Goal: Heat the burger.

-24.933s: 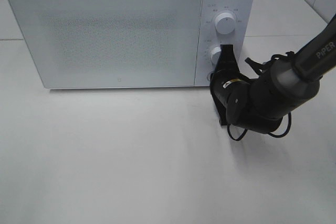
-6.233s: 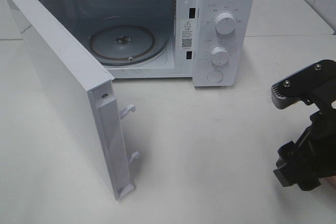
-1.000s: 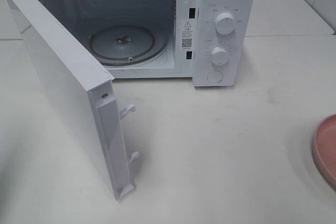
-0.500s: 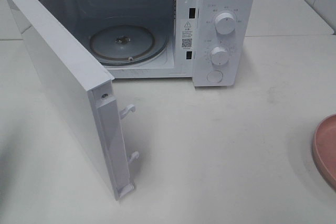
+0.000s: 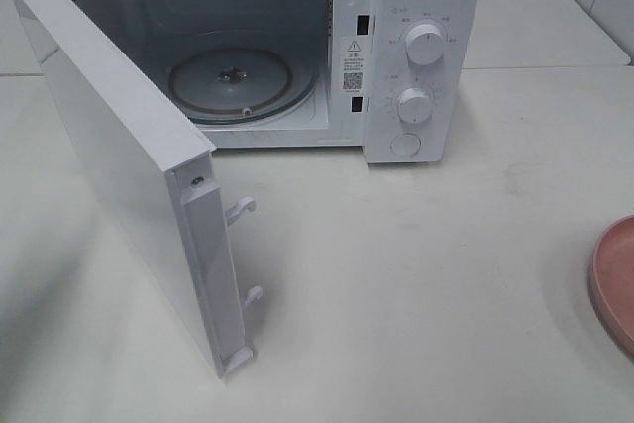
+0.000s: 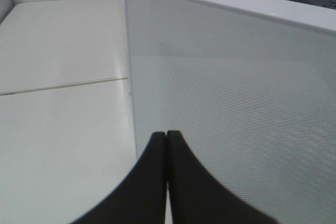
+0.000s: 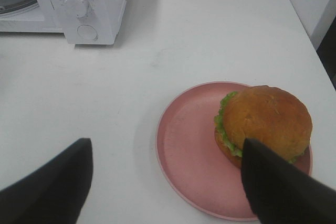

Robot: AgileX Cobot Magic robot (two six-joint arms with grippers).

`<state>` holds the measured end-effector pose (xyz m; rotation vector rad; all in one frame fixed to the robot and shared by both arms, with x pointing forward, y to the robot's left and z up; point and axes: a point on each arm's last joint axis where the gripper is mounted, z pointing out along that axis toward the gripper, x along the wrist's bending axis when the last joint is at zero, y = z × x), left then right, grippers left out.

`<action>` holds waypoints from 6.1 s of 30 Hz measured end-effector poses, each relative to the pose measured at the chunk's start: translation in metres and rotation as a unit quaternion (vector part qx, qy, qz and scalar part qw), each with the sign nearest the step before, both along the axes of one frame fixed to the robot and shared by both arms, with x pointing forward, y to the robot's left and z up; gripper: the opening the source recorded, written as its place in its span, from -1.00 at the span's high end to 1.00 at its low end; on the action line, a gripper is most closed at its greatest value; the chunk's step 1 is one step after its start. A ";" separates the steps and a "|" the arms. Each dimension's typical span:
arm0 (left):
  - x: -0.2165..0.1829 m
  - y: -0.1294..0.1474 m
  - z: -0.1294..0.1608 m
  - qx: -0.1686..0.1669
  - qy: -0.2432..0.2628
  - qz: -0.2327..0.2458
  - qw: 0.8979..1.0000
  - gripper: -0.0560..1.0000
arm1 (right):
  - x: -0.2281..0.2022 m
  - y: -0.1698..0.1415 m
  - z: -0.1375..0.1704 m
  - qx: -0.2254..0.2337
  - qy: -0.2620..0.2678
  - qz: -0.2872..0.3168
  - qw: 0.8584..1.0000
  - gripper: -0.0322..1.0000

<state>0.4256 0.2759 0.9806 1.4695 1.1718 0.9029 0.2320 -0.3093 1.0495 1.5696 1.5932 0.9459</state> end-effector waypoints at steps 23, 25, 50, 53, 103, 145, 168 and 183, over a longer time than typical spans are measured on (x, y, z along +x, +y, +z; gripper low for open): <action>0.020 -0.070 -0.036 -0.022 0.037 -0.078 0.996 0.89 | 0.000 0.000 0.000 0.000 0.000 0.000 1.000 -0.53; 0.020 -0.073 -0.036 -0.021 0.037 -0.079 0.996 0.89 | 0.000 0.000 0.000 0.000 0.000 0.000 1.000 -0.53; 0.080 -0.162 -0.026 -0.019 0.006 -0.055 0.998 0.89 | 0.000 0.000 0.000 0.000 0.000 0.000 1.000 -0.53; 0.088 -0.174 -0.026 -0.015 0.004 -0.043 0.999 0.89 | 0.000 0.000 0.000 0.000 0.000 0.000 1.000 -0.53; 0.101 -0.238 -0.020 0.021 0.111 -0.108 0.988 0.89 | 0.000 0.000 0.000 0.000 0.000 0.000 1.000 -0.53; 0.040 -0.036 0.057 0.043 0.525 -0.135 0.839 -0.97 | 0.000 0.000 0.000 0.000 0.000 0.000 1.000 -0.53; -0.071 0.015 0.088 0.059 0.441 0.053 0.894 -0.97 | 0.000 0.000 0.000 0.000 0.000 0.000 1.000 -0.53; -0.132 0.018 0.068 0.052 0.325 0.066 0.942 -0.97 | 0.000 0.000 0.000 0.000 0.000 0.000 1.000 -0.53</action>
